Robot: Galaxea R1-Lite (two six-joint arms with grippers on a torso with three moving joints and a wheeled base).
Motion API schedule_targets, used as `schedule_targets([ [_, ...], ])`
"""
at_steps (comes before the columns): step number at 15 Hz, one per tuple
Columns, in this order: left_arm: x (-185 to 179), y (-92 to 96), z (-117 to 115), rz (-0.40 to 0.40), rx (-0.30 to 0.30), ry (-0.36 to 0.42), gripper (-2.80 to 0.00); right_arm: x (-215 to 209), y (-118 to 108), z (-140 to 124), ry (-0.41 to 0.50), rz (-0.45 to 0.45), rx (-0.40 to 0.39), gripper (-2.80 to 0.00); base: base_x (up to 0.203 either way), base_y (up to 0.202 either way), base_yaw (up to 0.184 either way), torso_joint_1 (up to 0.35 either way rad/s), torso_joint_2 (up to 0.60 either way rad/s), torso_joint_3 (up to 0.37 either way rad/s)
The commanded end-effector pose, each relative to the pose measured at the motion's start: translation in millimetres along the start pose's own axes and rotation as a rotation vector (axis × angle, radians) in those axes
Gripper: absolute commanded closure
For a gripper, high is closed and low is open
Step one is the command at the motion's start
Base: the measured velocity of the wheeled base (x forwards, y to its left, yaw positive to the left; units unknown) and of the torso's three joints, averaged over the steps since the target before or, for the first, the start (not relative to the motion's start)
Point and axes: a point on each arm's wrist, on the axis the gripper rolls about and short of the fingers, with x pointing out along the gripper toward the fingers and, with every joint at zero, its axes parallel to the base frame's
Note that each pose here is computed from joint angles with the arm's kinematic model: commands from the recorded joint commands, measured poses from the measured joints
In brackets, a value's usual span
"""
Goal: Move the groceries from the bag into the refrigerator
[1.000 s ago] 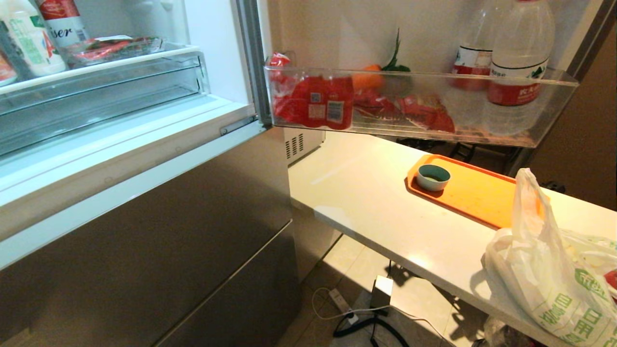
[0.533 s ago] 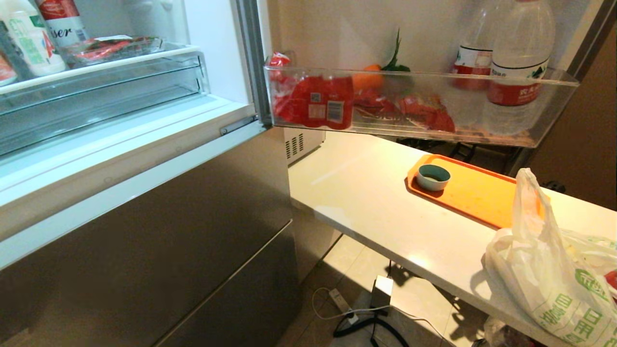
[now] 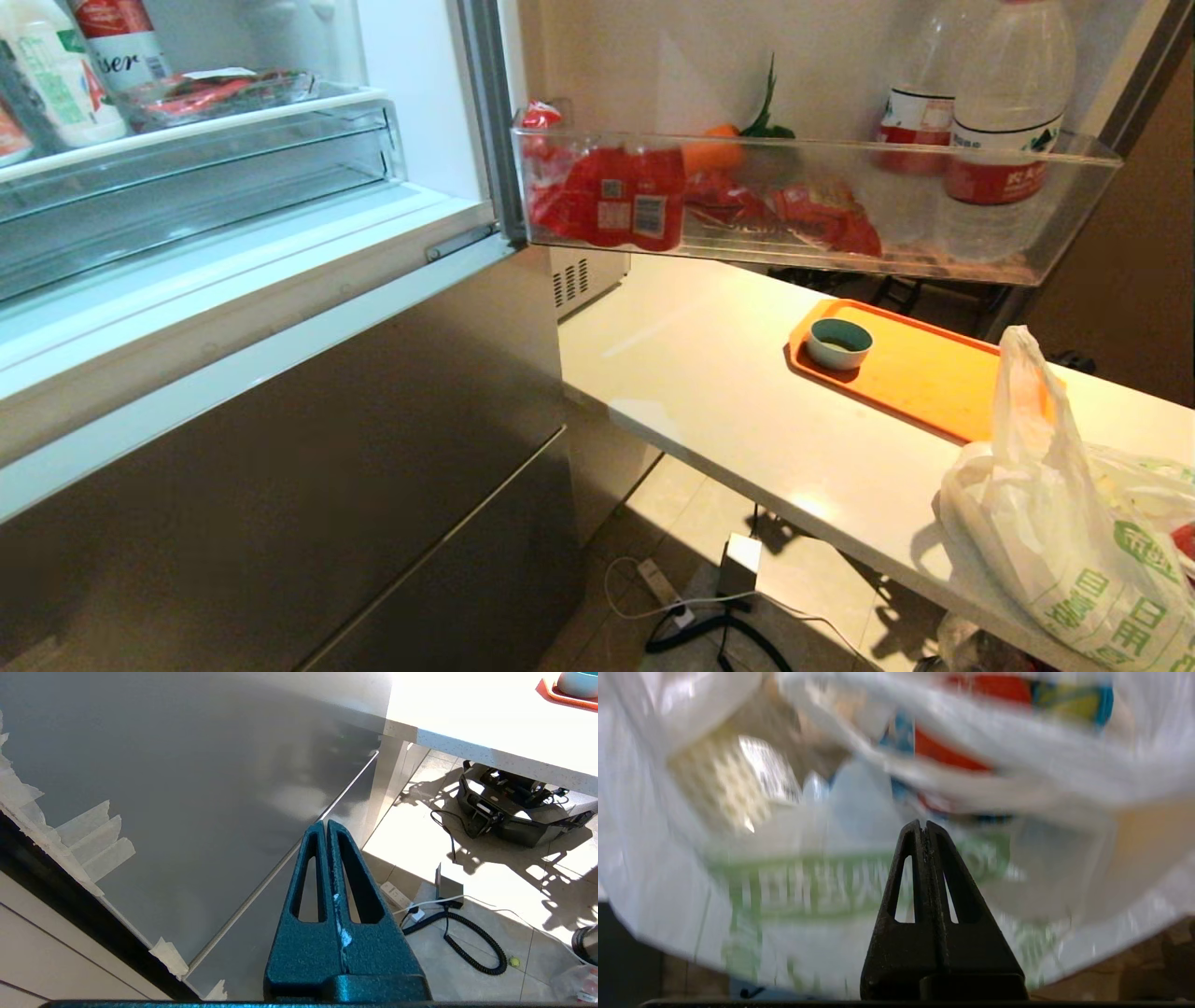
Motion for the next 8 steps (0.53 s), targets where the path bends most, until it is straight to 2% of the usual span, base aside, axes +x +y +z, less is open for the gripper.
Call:
schedule_targets([
  [1,0,0.0,0,0.0,0.0,0.0,0.0,14,-1,3,0.022,-0.001,0.0,0.0,0.0,0.0,0.0,0.0,0.0,0.0],
  [4,0,0.0,0,0.0,0.0,0.0,0.0,36,-2,9,0.049,0.002,-0.016,0.0,0.0,0.0,0.0,0.0,0.0,0.0],
  [6,0,0.0,0,0.0,0.0,0.0,0.0,47,0,10,0.068,0.088,-0.04,0.0,0.0,0.0,0.0,0.0,0.0,0.0],
  [8,0,0.0,0,0.0,0.0,0.0,0.0,61,-1,14,0.098,0.12,-0.034,0.0,0.0,0.0,0.0,0.0,0.0,0.0],
])
